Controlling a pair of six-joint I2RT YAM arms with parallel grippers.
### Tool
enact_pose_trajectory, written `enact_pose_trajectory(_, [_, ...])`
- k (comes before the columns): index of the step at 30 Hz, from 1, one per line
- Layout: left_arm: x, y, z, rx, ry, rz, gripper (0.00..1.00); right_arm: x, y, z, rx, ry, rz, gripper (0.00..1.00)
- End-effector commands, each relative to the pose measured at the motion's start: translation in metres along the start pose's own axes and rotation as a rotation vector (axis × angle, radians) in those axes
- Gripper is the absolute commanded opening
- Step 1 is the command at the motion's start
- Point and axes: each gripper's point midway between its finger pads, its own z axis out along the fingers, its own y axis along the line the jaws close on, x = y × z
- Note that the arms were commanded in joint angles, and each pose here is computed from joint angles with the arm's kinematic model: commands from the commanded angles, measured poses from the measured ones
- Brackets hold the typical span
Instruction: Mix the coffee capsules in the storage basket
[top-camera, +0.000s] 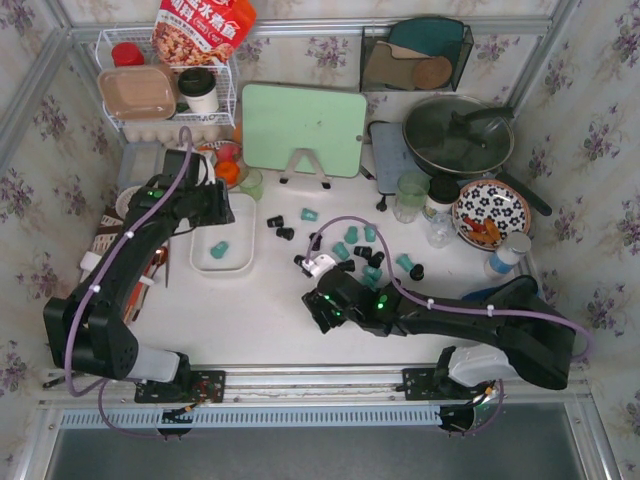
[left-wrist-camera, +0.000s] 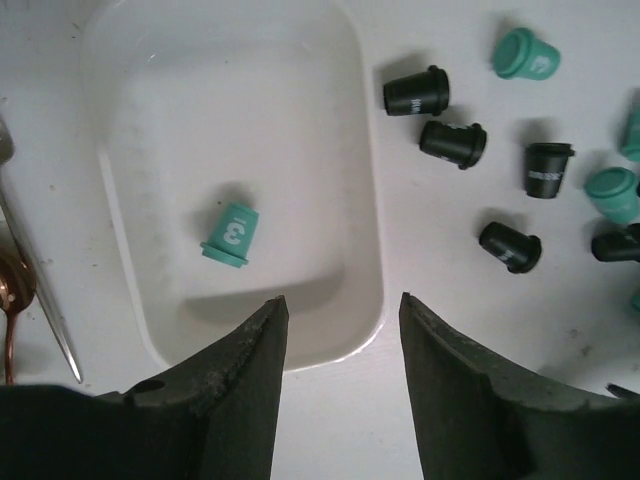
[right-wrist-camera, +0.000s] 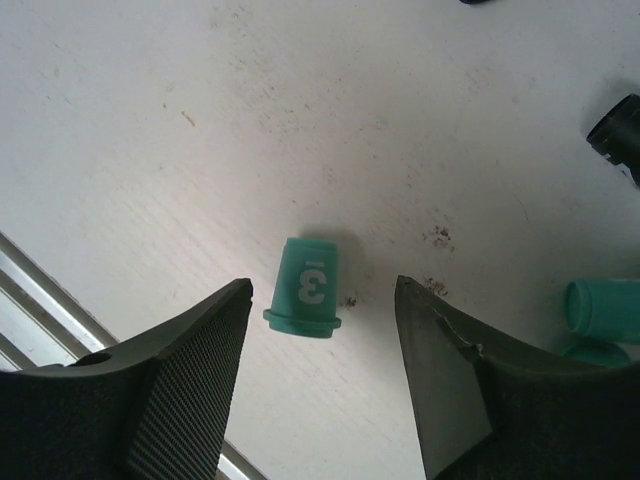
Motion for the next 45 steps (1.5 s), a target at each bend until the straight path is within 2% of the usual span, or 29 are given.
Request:
enact_pose_trajectory(1, [-0.009,-0.016,-0.019,0.075,-0.062,-0.003,0.52,0.001,-0.004,0.006,0.038,0.045,-0.055,0.66])
enact_pose_trajectory(5, [-0.013,-0.024,-0.032,0.104,-0.096,0.005,0.52,0.007,-0.006,0.019,0.069,0.111,-0.076,0.64])
enact_pose_trajectory(11, [-0.015,-0.034,-0.048,0.119,-0.151,0.042,0.52,0.02,-0.004,0.032,0.071,0.175,-0.072,0.56])
enact_pose_trajectory(20, [-0.015,-0.041,-0.055,0.138,-0.165,0.052,0.52,0.032,-0.002,0.039,0.068,0.245,-0.079,0.46])
enact_pose_trajectory(24, [-0.015,-0.041,-0.055,0.137,-0.169,0.057,0.53,0.03,-0.003,0.039,0.078,0.239,-0.08,0.28])
enact_pose_trajectory(27, [-0.014,-0.045,-0.054,0.146,-0.174,0.076,0.53,0.021,-0.002,0.036,0.073,0.204,-0.07,0.03])
enact_pose_trajectory(33, [-0.006,-0.073,-0.051,0.244,-0.187,0.207,0.55,-0.024,0.004,0.021,0.028,0.025,-0.017,0.0])
enact_pose_trajectory(37, [0.007,-0.109,-0.049,0.385,-0.224,0.38,0.54,-0.08,0.003,-0.012,-0.041,-0.223,0.084,0.0])
enact_pose_trajectory(40, [0.019,-0.132,-0.05,0.479,-0.261,0.492,0.59,-0.117,-0.005,-0.047,-0.086,-0.436,0.168,0.0])
enact_pose_trajectory(45, [0.045,-0.172,-0.059,0.69,-0.376,0.713,0.6,-0.15,-0.021,-0.097,-0.161,-0.68,0.275,0.0])
